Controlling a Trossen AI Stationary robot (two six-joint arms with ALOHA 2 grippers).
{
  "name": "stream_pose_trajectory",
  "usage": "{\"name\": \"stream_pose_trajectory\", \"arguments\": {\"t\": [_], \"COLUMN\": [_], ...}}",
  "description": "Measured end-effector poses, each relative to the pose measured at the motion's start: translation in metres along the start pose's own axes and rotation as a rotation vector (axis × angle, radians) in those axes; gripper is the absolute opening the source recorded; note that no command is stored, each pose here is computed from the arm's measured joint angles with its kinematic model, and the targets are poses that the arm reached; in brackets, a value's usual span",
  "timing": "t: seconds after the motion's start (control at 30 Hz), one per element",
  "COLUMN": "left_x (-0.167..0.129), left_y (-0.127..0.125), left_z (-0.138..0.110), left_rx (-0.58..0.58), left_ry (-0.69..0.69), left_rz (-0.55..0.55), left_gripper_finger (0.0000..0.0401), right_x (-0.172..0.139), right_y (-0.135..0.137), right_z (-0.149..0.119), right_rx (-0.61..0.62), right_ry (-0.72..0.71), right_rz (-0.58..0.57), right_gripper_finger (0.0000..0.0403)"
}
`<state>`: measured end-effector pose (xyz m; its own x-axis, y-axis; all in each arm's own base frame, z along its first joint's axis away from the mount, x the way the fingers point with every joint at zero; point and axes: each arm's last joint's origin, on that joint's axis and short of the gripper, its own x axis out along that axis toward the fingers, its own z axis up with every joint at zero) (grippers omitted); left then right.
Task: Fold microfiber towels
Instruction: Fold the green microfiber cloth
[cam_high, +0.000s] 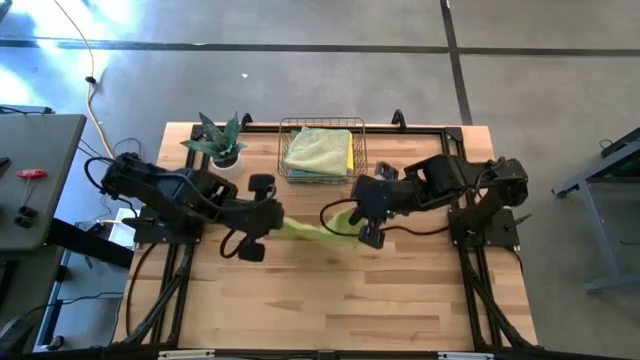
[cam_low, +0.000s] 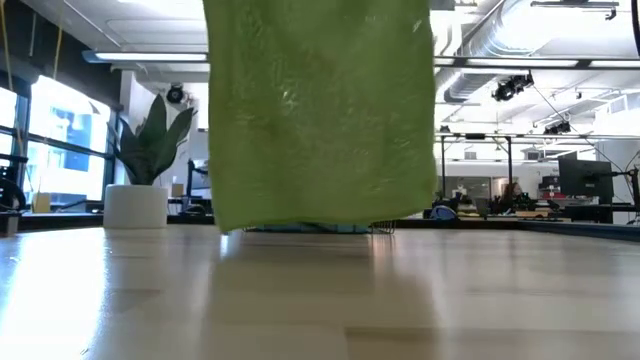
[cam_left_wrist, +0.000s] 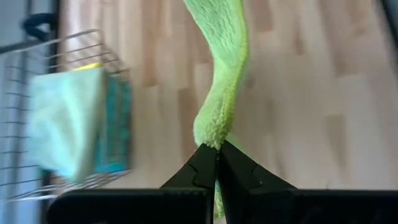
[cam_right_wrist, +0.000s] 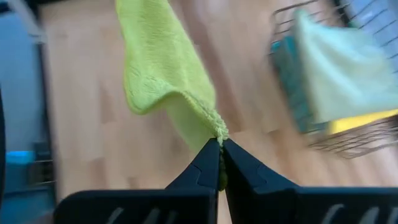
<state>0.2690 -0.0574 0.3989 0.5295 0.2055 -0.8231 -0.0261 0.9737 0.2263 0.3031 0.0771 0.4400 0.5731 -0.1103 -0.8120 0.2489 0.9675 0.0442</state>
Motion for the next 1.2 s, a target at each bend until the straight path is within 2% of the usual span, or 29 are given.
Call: {"name": "stream_pose_trajectory", "arguments": {"t": [0.23, 0.37, 0.47, 0.6, 0.73, 0.97, 1.2], "left_x": [0.003, 0.005, 0.007, 0.016, 0.024, 0.066, 0.111], "left_y": [0.019, 0.031, 0.037, 0.036, 0.022, -0.040, -0.102], "left_z": [-0.007, -0.008, -0.009, -0.008, -0.006, -0.013, -0.026], "left_rx": [0.122, 0.160, 0.153, 0.080, -0.023, 0.012, 0.020], "left_ry": [0.086, 0.122, 0.136, 0.166, 0.187, 0.242, 0.303], "left_rz": [0.189, 0.300, 0.299, 0.226, 0.081, -0.116, -0.301], "left_gripper_finger": [0.0000, 0.0000, 0.0000, 0.0000, 0.0000, 0.0000, 0.0000], "right_x": [0.001, 0.003, 0.005, 0.011, 0.031, 0.087, 0.128], "right_y": [-0.017, -0.028, -0.031, -0.031, -0.016, 0.028, 0.071], "right_z": [-0.001, 0.001, 0.003, -0.001, -0.015, -0.061, -0.103], "right_rx": [-0.149, -0.127, -0.056, 0.025, 0.067, 0.051, 0.111], "right_ry": [0.006, 0.023, 0.021, 0.056, 0.162, 0.321, 0.401], "right_rz": [-0.222, -0.264, -0.266, -0.279, -0.228, -0.113, 0.184], "right_gripper_finger": [0.0000, 0.0000, 0.0000, 0.0000, 0.0000, 0.0000, 0.0000]}}
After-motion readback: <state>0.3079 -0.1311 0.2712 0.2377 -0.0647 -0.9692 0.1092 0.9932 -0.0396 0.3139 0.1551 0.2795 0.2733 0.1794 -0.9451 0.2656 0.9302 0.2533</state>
